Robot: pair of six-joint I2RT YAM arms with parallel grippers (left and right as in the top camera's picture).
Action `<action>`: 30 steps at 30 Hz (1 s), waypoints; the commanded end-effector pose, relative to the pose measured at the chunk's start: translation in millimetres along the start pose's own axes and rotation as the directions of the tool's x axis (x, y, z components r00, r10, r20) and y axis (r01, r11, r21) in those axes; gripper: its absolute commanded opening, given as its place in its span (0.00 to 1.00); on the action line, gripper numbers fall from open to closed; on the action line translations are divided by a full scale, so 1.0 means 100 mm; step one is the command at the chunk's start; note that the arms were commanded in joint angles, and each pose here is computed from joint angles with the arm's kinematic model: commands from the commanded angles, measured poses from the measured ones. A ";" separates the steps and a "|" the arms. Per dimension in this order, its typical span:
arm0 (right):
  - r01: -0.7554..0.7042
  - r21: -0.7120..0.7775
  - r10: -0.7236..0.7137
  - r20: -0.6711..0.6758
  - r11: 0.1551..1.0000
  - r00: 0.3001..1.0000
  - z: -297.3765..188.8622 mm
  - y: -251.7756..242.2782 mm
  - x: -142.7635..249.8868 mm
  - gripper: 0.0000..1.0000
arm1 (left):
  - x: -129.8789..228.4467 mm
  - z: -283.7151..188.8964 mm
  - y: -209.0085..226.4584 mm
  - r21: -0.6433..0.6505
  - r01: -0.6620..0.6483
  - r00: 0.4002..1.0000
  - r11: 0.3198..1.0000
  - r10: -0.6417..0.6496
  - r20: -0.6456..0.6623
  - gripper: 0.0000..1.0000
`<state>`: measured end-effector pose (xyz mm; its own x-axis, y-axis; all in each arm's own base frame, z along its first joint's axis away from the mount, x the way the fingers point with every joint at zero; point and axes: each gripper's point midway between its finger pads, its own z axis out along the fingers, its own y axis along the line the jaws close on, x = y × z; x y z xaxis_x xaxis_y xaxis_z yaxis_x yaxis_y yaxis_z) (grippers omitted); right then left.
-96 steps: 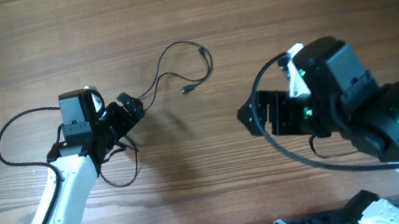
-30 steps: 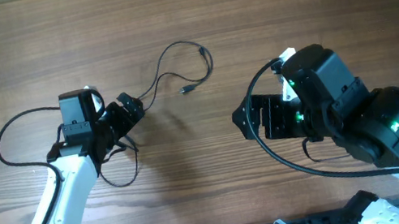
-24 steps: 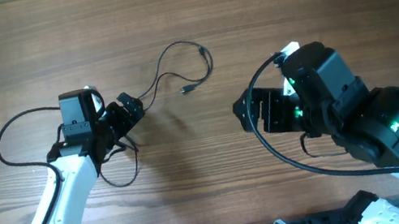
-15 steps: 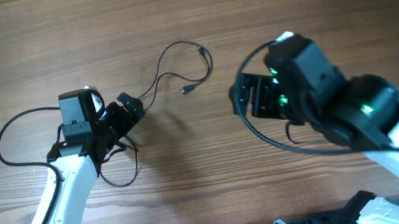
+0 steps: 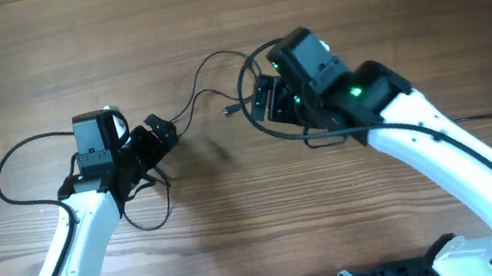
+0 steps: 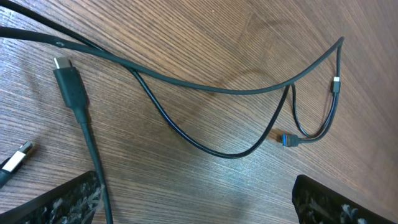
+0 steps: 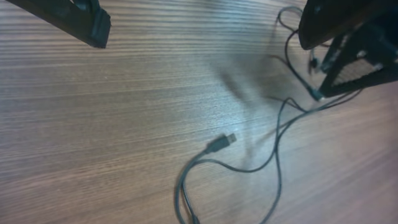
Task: Untangle cables
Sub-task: 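Move the right gripper left toward the left gripper's cable bundle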
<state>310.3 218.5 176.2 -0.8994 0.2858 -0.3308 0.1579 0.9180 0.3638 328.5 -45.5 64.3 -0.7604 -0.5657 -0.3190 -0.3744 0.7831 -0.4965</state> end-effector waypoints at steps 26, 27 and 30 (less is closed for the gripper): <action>-0.015 0.047 0.025 -0.207 0.999 0.978 0.60 -0.03 0.36 0.99 | -0.12 -0.01 -0.25 0.113 -0.035 0.999 0.993 0.031 0.042 1.00; -0.014 0.057 0.026 -0.215 0.998 0.976 0.57 -0.06 0.38 0.99 | -0.06 -0.02 -0.33 0.160 -0.037 0.999 0.987 0.036 0.008 1.00; -0.006 0.069 0.022 -0.231 0.998 0.973 0.45 -0.08 0.45 0.99 | 0.14 -0.09 -0.58 0.310 -0.029 0.993 0.950 0.062 -0.100 1.00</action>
<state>298.3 234.6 111.2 -0.9619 0.2418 -0.1280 0.1953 0.9345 0.2975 345.7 -61.0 82.9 -0.7559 -0.5494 -0.3559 -0.2746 0.7597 -0.5895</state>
